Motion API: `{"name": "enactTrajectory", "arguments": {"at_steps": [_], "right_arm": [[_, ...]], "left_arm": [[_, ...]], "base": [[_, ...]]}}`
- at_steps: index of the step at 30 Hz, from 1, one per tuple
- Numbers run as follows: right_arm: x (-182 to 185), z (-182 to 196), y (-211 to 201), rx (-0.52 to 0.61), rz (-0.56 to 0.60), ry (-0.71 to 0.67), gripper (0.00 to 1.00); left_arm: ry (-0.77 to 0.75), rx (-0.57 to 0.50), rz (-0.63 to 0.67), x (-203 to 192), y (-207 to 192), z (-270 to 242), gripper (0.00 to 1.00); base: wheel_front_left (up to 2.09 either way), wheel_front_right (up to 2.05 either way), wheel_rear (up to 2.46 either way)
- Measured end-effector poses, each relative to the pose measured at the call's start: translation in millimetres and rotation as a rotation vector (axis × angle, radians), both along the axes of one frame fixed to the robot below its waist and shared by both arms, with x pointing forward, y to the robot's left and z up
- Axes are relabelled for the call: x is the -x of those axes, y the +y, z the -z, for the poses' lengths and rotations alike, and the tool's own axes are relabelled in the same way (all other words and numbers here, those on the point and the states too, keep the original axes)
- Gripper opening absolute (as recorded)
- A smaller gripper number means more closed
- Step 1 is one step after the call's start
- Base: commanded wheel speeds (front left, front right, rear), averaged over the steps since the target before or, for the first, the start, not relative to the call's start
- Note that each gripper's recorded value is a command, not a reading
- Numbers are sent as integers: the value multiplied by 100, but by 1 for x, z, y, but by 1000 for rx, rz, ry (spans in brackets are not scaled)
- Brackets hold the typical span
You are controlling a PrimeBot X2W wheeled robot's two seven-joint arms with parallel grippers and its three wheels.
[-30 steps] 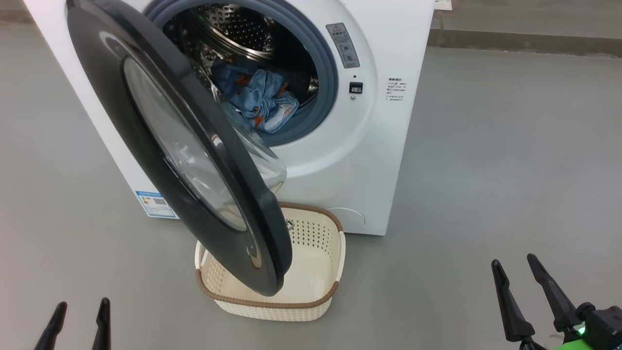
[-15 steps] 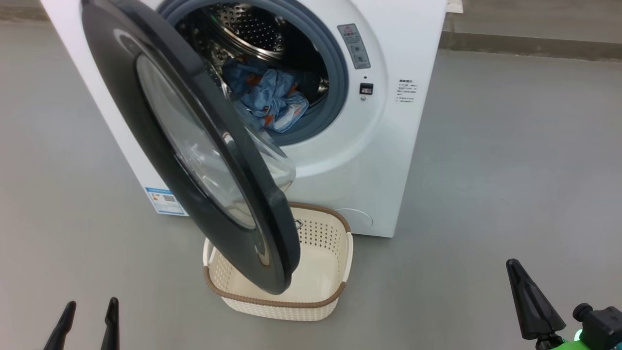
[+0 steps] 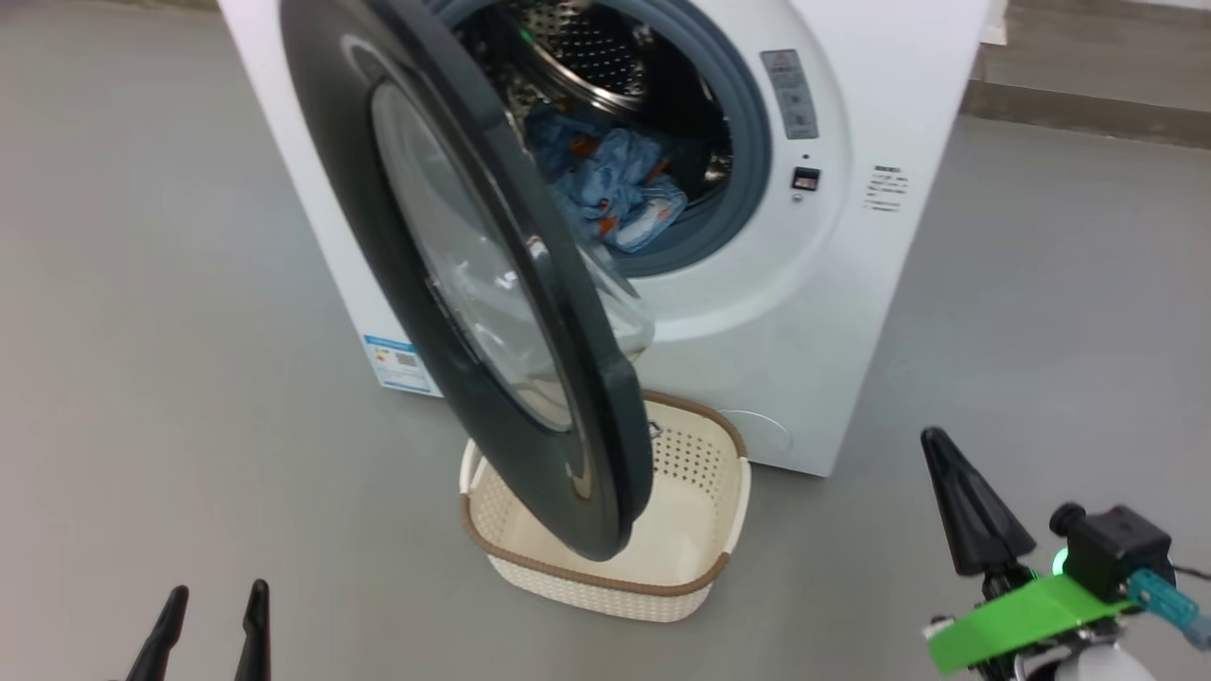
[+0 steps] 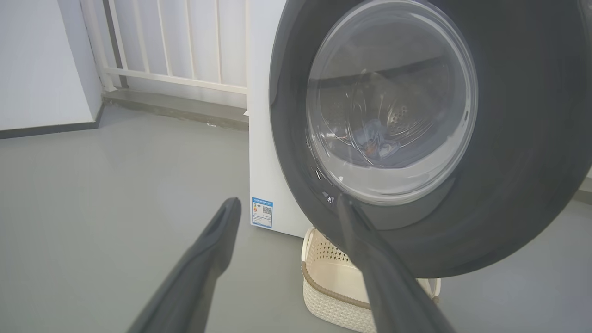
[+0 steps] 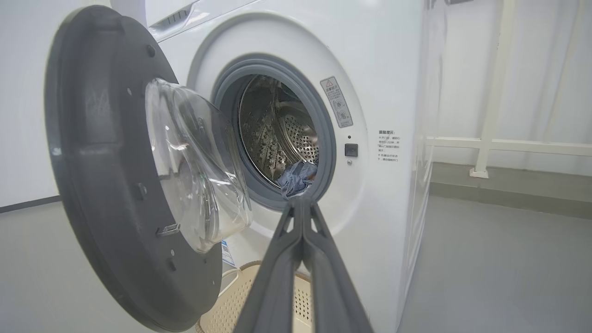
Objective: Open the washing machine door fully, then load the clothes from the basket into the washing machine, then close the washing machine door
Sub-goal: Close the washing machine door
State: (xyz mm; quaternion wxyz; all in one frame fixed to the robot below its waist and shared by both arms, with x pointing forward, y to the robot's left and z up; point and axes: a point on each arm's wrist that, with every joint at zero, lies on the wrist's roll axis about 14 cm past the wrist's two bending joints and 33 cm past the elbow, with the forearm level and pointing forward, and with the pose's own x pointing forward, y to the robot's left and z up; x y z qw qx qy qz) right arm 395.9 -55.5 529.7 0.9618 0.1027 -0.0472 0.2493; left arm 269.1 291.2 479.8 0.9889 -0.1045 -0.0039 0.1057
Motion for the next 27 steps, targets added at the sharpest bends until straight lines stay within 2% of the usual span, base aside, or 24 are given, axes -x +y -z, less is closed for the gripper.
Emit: {"name": "enactTrajectory", "arguments": {"at_steps": [10, 16, 17, 21, 27], "right_arm": [[-24, -61, 71, -47, -176, -160, 0], [-23, -109, 106, -91, -270, -288, 0], [-16, -132, 119, -115, -314, -350, 0], [5, -167, 141, -153, -397, -451, 0], [39, -169, 170, -159, -521, -473, 0]], "left_arm": [[-1, 9, -90, 28, 17, 1, 100], [-2, 9, -126, 39, 24, 1, 100], [-3, 10, -136, 42, 26, 1, 100], [-9, 11, -146, 46, 28, 0, 100], [-18, 19, -155, 48, 28, -1, 100]], "base": [[0, 0, 0], [0, 0, 0], [0, 0, 0], [0, 0, 0], [0, 0, 0]]}}
